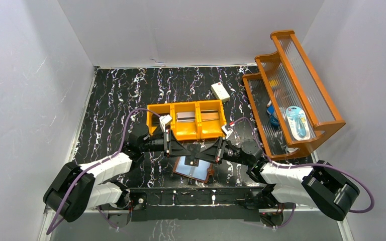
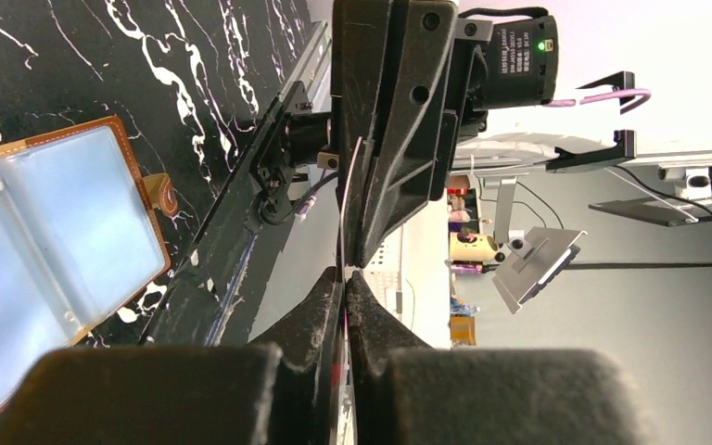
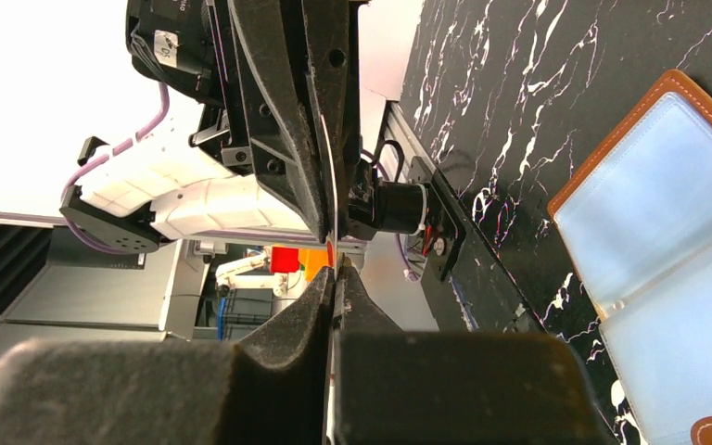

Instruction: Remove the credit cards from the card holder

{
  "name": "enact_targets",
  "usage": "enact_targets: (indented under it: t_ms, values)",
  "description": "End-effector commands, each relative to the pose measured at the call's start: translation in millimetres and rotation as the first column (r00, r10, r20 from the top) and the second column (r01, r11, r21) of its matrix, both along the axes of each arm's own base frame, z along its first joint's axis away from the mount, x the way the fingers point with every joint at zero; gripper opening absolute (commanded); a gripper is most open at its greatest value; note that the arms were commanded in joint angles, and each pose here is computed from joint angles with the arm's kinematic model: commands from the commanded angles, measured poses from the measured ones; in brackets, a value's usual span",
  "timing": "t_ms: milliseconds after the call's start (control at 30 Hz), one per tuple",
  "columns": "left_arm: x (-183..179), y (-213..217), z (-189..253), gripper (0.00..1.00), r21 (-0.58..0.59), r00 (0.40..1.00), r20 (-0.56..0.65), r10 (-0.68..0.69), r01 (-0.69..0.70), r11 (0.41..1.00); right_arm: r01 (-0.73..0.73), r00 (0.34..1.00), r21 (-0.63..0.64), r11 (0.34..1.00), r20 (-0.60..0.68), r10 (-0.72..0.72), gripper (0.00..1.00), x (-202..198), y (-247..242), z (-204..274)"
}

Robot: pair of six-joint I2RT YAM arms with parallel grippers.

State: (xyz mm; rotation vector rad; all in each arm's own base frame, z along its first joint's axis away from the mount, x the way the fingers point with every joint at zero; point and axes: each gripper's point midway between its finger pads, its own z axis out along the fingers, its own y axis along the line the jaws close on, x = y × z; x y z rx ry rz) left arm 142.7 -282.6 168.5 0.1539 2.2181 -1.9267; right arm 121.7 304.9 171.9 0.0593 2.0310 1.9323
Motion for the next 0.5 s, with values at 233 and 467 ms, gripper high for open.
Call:
enact_targets:
  t_ms: [233,467]
  values:
    - [-1,-1,32,0.00,-0.064,0.992,0.119,-0.038,0.046,0.997,0.007,1.000,0.029,1.000,0.010,-0.007,0.25,-1,-1,5]
    - [4,2,19,0.00,0.038,0.990,0.141,-0.018,0.013,0.999,0.082,0.997,-0.032,0.996,-0.002,-0.082,0.50,7,-10,-3]
